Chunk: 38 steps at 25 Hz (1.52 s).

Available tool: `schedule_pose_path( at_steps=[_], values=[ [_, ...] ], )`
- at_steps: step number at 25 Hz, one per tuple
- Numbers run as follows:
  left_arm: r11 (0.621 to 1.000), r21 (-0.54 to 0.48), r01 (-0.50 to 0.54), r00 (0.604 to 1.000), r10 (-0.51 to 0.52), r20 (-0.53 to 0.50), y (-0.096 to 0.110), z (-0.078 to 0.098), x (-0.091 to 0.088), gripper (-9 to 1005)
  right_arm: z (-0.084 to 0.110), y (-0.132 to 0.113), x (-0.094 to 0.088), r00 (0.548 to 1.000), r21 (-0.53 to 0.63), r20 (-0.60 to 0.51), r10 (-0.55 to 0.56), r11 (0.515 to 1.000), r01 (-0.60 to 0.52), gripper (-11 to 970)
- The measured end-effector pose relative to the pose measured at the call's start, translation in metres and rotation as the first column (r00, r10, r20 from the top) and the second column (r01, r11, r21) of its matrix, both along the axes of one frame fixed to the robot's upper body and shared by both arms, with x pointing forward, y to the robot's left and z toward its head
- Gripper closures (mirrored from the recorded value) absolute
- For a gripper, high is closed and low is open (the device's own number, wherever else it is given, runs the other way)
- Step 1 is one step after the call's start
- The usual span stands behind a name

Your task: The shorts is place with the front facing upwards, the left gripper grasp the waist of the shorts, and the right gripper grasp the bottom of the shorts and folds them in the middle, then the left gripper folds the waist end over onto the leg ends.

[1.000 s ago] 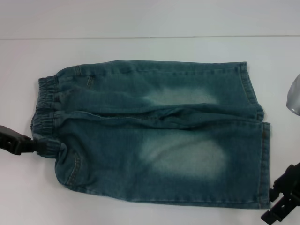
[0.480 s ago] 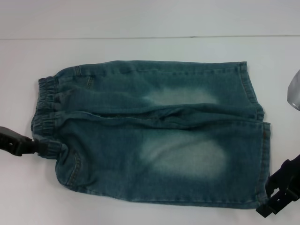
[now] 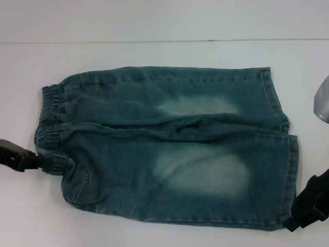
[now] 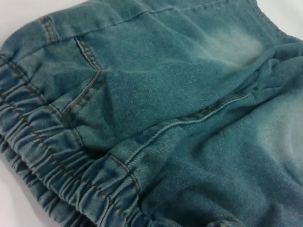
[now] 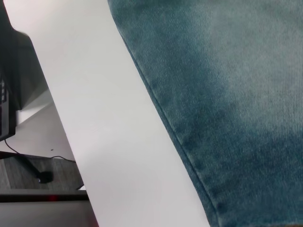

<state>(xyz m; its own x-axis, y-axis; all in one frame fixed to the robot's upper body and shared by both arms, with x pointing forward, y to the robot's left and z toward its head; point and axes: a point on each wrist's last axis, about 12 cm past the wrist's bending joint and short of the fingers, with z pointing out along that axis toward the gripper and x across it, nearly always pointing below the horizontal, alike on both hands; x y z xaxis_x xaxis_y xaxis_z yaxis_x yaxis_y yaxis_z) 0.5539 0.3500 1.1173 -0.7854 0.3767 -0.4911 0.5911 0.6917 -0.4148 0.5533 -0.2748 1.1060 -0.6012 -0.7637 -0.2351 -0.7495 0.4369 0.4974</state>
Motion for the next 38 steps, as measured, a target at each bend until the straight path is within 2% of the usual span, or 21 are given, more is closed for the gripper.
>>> schedule_pose_path(
  at_steps=[6, 12, 19, 23, 28, 33, 38],
  values=[
    [1.0, -0.001, 0.001, 1.0, -0.001, -0.002, 0.0, 0.0, 0.0, 941, -0.001, -0.001, -0.001, 1.0, -0.001, -0.001, -0.001, 1.0, 0.001, 758],
    [1.0, -0.007, 0.01, 1.0, -0.01, -0.011, 0.0, 0.001, -0.002, 940, -0.001, -0.001, -0.001, 1.0, -0.003, -0.003, 0.003, 1.0, -0.003, 923],
    [0.999, -0.022, 0.037, 0.999, -0.038, -0.038, 0.002, 0.005, -0.006, 938, 0.002, -0.006, -0.006, 0.999, 0.02, -0.023, 0.029, 0.999, -0.028, 923],
    [0.998, -0.022, 0.055, 0.997, -0.056, -0.056, 0.004, 0.009, -0.009, 937, 0.005, -0.006, -0.011, 0.995, 0.055, -0.045, 0.085, 0.995, -0.083, 923],
    [0.998, -0.02, 0.061, 0.995, -0.062, -0.074, 0.004, 0.01, -0.01, 936, 0.009, -0.01, -0.01, 0.997, 0.088, -0.02, 0.074, 0.994, -0.072, 923],
    [0.999, -0.006, -0.032, 0.995, 0.031, -0.094, 0.007, 0.018, -0.003, 934, 0.017, -0.023, 0.0, 0.997, 0.162, 0.056, -0.05, 0.986, 0.041, 923],
    [0.992, 0.01, -0.129, 0.988, 0.129, -0.087, 0.008, 0.028, 0.01, 933, 0.028, -0.045, 0.008, 0.961, 0.307, 0.132, -0.243, 0.932, 0.194, 924]
  ],
)
